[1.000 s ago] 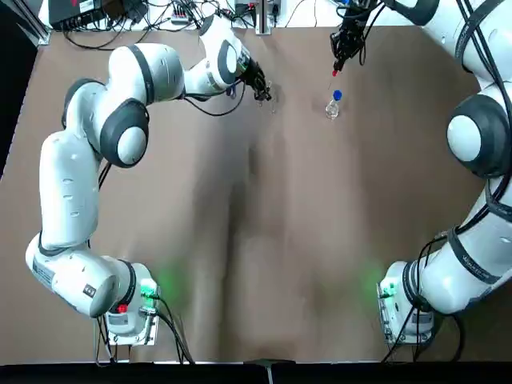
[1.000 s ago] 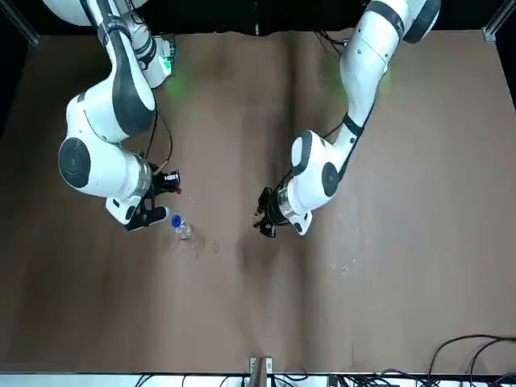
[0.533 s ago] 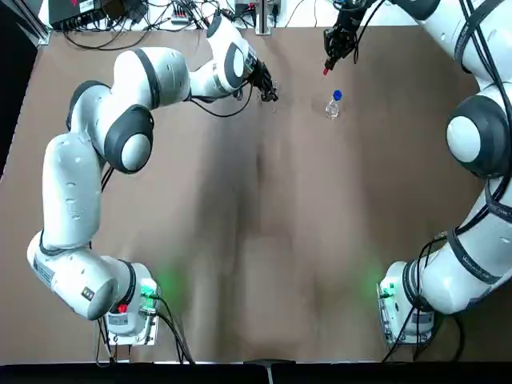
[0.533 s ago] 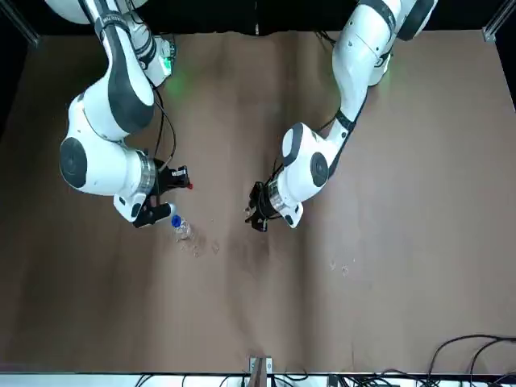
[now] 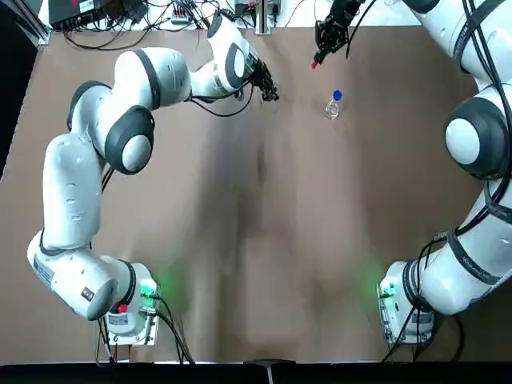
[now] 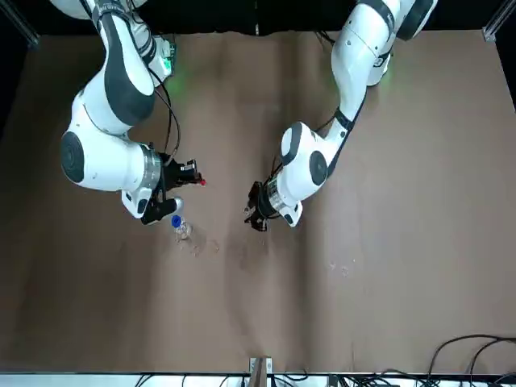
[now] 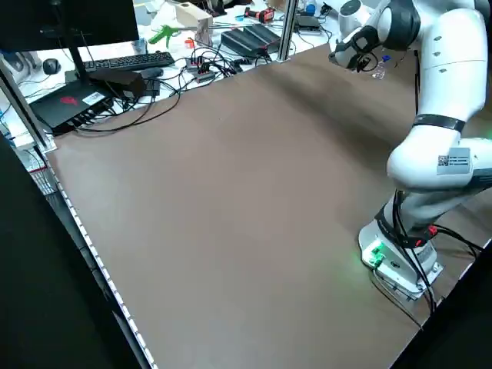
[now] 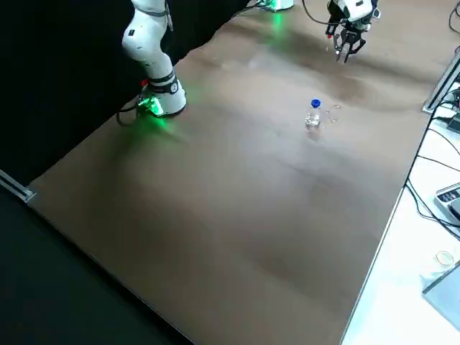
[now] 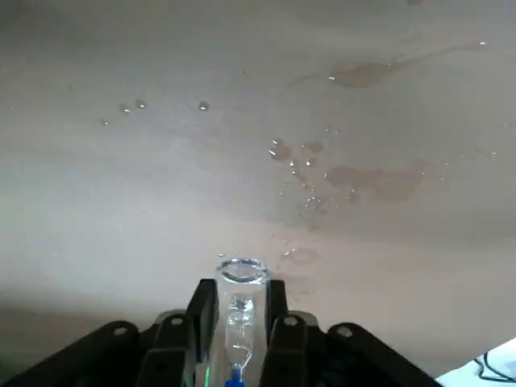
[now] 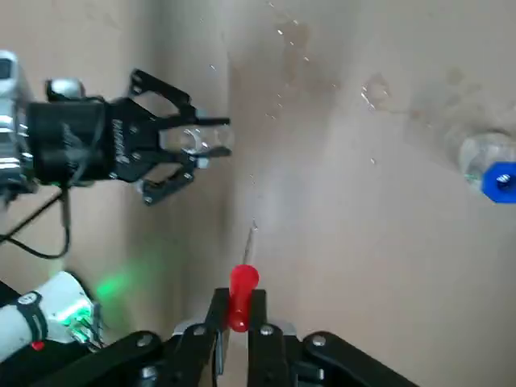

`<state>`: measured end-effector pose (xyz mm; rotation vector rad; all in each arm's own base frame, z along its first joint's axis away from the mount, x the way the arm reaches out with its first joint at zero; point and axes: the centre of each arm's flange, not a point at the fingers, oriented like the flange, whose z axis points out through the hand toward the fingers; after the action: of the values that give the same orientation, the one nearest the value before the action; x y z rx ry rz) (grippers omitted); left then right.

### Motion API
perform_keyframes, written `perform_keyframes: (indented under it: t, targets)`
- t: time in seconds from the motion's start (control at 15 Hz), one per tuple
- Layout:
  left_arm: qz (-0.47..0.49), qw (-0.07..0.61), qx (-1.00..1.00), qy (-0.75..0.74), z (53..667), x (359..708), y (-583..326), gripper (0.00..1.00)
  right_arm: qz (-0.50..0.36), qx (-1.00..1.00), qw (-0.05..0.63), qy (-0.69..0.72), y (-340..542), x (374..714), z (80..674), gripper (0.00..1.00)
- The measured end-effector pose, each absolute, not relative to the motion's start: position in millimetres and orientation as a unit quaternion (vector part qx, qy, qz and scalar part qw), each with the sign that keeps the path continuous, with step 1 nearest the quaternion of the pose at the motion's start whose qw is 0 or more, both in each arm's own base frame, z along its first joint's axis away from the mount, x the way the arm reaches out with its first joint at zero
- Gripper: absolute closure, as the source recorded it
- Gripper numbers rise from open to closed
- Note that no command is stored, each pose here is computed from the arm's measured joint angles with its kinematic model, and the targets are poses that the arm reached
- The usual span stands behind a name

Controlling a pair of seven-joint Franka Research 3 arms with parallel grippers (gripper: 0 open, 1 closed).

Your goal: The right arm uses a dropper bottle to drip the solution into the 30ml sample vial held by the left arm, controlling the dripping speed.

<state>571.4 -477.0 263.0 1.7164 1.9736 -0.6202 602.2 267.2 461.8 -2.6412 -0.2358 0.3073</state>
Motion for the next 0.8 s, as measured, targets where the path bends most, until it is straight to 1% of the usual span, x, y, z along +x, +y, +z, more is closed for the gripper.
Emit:
perform_keyframes:
  t: [0.2, 0.8]
  targets:
    - [-0.219, 0.226, 0.620, 0.719, 266, 570, -482, 0.69, 0.088, -0.958, 0.261, -0.081, 282, 604, 469, 0.86]
    - [-0.212, 0.225, 0.616, 0.725, 268, 569, -486, 0.69, 0.039, -0.959, 0.270, -0.082, 317, 602, 475, 0.86]
